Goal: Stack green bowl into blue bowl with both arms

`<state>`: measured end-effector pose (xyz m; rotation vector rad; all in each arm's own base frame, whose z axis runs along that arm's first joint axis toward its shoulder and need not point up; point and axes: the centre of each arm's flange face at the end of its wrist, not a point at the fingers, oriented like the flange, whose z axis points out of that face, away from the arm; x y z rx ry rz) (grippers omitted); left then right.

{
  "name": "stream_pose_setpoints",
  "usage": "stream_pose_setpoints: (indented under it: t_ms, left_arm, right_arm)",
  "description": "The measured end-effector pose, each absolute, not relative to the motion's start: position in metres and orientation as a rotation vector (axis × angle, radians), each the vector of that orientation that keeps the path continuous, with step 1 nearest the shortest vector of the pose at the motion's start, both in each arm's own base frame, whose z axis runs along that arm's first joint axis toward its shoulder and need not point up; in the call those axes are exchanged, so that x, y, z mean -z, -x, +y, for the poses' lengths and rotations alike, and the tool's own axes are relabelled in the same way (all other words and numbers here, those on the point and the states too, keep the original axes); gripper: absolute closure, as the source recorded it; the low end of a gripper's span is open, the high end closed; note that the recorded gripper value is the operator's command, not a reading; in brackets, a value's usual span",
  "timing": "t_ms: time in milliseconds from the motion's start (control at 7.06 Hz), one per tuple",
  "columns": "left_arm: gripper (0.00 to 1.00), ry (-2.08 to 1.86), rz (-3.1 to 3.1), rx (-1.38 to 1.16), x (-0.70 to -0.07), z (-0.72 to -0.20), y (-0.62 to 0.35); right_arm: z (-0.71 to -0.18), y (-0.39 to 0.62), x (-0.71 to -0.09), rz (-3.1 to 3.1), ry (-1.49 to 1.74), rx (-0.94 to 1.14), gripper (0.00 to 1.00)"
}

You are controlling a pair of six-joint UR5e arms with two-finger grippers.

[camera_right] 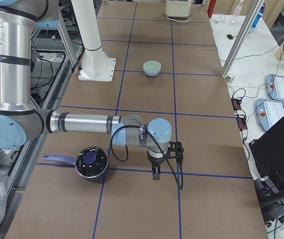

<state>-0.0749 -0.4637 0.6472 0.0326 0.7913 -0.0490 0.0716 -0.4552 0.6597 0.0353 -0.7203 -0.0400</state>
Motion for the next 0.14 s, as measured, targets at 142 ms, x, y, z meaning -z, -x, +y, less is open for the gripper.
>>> stream_pose_setpoints:
  t_ms: [142]
  left_arm:
    - [0.01,-0.033,0.791,0.049,-0.6472,-0.4637,0.0749]
  right_arm:
    - [-0.4552,-0.0715,-0.6597,-0.721,-0.035,0.040,0.00]
